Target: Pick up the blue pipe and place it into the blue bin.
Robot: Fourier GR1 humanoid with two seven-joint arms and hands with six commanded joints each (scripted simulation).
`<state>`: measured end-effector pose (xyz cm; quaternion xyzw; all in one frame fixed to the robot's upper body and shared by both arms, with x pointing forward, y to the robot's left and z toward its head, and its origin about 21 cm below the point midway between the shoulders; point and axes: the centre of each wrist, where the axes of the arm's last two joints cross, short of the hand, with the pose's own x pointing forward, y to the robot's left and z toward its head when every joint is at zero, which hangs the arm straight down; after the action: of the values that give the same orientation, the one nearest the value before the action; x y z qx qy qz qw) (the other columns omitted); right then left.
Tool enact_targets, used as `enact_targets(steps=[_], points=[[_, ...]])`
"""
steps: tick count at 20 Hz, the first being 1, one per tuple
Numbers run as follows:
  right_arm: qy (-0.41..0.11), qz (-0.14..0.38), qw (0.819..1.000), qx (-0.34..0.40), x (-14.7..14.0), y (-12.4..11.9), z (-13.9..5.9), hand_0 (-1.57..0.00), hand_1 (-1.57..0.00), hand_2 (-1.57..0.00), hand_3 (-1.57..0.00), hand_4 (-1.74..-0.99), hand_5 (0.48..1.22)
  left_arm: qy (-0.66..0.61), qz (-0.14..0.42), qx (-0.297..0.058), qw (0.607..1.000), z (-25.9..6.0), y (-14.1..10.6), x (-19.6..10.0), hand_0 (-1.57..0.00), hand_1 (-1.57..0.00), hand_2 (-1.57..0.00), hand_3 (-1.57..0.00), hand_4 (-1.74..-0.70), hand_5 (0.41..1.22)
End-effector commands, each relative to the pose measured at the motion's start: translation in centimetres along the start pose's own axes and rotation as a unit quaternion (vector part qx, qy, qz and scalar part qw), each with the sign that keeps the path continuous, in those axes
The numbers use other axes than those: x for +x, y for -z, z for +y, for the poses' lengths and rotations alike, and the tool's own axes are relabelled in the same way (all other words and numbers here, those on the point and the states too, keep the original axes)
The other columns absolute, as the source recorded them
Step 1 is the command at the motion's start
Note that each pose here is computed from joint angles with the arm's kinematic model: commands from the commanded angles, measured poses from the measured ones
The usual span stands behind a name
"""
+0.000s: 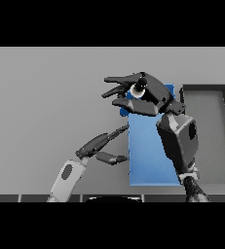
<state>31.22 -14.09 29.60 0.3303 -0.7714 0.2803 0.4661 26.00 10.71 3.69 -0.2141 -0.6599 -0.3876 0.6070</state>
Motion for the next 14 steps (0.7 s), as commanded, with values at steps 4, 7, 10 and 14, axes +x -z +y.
enact_targets(steps=[4, 7, 10, 14], points=[[-0.047, 0.022, 0.996, -0.077, 0.3, -0.9, -4.2, -1.57, -1.57, -1.57, -1.57, -1.498, 1.221, -0.002, 0.001, 0.007, 1.0, 0.2, -0.5, 0.6, 0.0, 0.0, 0.0, 0.0, -0.95, 0.47], [-0.059, 0.071, 0.986, -0.142, -0.8, -2.7, -6.7, -1.57, -1.57, -1.57, -1.57, -1.499, 1.221, 0.0, 0.014, 0.013, 1.0, 0.4, -0.3, 0.3, 0.0, 0.0, 0.0, 0.0, -0.95, 0.474], [-0.064, 0.121, 0.975, -0.177, -2.8, -5.0, -7.8, -1.57, -1.57, -1.57, -1.57, -1.499, 1.221, -0.001, 0.006, 0.012, 1.0, 0.5, -0.5, 0.1, 0.0, 0.0, 0.0, 0.0, -0.94, 0.467], [-0.059, 0.203, 0.951, -0.226, -5.1, -7.3, -8.6, -1.57, -1.57, -1.57, -1.57, -1.5, 1.221, 0.005, 0.005, 0.014, 1.0, 0.5, -0.1, 0.3, 0.0, 0.0, 0.0, 0.0, -0.94, 0.46]])
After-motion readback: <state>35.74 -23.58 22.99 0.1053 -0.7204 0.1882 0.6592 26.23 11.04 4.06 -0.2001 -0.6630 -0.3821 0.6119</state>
